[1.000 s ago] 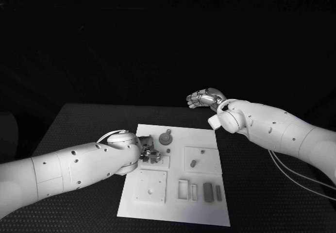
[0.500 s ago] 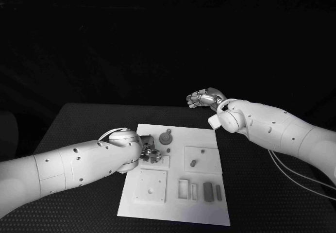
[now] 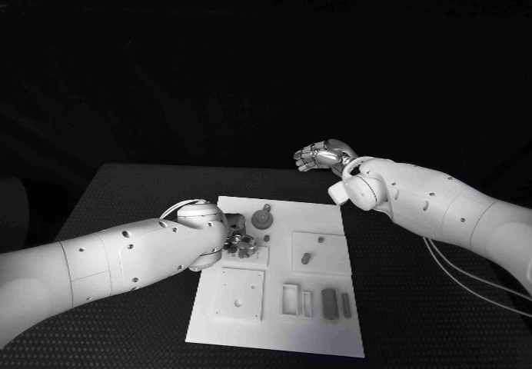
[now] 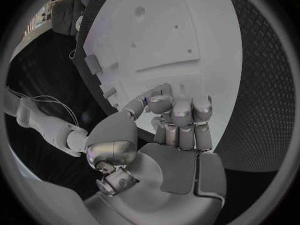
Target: Assemble the parts on the task board
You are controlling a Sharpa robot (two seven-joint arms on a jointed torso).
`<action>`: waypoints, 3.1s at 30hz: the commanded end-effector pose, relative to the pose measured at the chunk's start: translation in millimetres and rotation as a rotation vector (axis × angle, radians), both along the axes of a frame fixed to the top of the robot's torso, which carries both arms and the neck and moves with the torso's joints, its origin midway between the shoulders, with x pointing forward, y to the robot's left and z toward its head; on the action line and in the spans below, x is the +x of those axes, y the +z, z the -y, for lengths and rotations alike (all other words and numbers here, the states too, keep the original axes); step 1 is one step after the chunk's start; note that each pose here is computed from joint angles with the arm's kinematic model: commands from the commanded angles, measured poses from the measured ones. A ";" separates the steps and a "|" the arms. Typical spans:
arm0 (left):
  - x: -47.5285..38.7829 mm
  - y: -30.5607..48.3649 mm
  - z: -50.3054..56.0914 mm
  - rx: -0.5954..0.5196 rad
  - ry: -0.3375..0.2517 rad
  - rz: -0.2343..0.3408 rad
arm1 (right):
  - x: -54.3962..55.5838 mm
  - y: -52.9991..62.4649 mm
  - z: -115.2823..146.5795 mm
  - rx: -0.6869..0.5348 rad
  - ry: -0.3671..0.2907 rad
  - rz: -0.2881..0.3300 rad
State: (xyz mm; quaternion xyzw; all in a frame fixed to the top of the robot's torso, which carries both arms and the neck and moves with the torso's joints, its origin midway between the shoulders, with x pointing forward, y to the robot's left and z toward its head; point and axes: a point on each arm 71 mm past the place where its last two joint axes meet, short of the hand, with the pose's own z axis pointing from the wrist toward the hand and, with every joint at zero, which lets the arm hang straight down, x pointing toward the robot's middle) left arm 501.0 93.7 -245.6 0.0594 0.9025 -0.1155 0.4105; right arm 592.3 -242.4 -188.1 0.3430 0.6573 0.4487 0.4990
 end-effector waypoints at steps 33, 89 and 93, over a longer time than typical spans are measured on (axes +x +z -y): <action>-5.0 -5.5 8.4 0.022 -0.027 -0.030 | -0.6 -2.8 -2.1 -0.002 0.014 -0.002; 0.8 5.7 4.7 0.038 -0.036 -0.023 | -1.4 -4.9 -2.7 0.000 0.016 -0.005; 1.1 5.2 4.8 0.039 -0.037 -0.024 | -1.4 -5.0 -2.2 0.000 0.014 -0.005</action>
